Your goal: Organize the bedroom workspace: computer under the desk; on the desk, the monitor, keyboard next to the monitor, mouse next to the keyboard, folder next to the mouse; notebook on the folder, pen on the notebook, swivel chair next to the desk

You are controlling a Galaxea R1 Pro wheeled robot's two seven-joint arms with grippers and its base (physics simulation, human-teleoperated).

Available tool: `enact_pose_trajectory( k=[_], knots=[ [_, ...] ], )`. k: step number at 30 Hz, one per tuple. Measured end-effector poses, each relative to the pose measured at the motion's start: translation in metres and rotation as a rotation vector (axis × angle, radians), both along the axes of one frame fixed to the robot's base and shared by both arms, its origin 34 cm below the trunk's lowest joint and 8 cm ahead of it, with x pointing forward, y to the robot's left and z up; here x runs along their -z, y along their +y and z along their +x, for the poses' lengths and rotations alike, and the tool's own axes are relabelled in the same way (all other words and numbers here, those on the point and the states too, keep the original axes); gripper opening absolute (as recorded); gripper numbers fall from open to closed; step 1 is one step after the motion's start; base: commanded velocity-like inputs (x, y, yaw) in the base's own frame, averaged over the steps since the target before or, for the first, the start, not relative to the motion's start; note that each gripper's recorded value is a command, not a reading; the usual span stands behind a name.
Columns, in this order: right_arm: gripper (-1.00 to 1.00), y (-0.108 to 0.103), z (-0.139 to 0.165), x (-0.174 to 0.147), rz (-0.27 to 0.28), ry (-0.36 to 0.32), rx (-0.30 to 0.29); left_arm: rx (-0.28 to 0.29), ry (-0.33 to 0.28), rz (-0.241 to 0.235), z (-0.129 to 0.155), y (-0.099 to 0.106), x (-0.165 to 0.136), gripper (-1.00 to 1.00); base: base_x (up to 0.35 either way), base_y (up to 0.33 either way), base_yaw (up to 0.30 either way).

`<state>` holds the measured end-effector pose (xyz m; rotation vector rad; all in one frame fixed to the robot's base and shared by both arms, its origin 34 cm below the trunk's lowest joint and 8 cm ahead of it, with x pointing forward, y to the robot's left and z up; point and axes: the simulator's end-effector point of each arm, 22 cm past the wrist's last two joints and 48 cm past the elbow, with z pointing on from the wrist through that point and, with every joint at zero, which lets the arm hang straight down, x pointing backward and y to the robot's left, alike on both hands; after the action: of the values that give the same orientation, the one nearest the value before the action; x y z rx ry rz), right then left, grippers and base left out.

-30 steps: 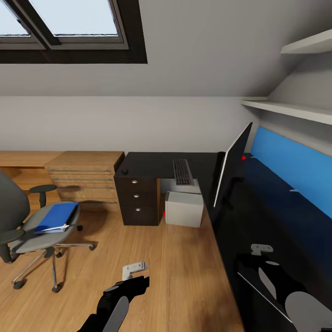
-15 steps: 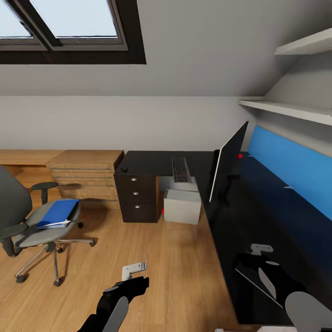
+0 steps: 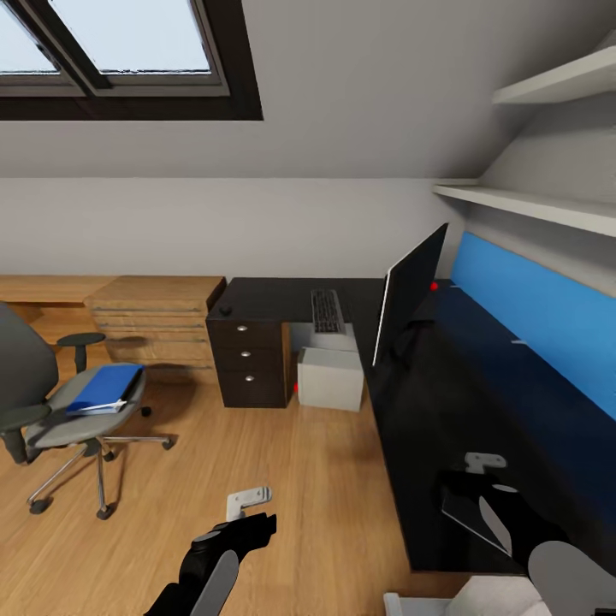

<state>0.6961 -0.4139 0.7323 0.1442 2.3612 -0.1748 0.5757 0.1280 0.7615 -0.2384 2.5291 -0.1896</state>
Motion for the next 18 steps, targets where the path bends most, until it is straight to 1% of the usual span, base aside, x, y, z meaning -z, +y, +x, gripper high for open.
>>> enact_pose_trajectory(
  k=[7,18],
  knots=[
    [1.0,0.0005,-0.0003,0.0004,0.003,0.0,0.001,0.002,0.007,0.003,-0.0018,-0.0006,0.0027,1.0,-0.146,-0.139,0.0],
    [1.0,0.0,0.0,0.0,-0.001,0.0,0.0,0.002,0.009,0.005,-0.0025,-0.0002,0.0039,1.0,-0.023,-0.021,0.0]
  ],
)
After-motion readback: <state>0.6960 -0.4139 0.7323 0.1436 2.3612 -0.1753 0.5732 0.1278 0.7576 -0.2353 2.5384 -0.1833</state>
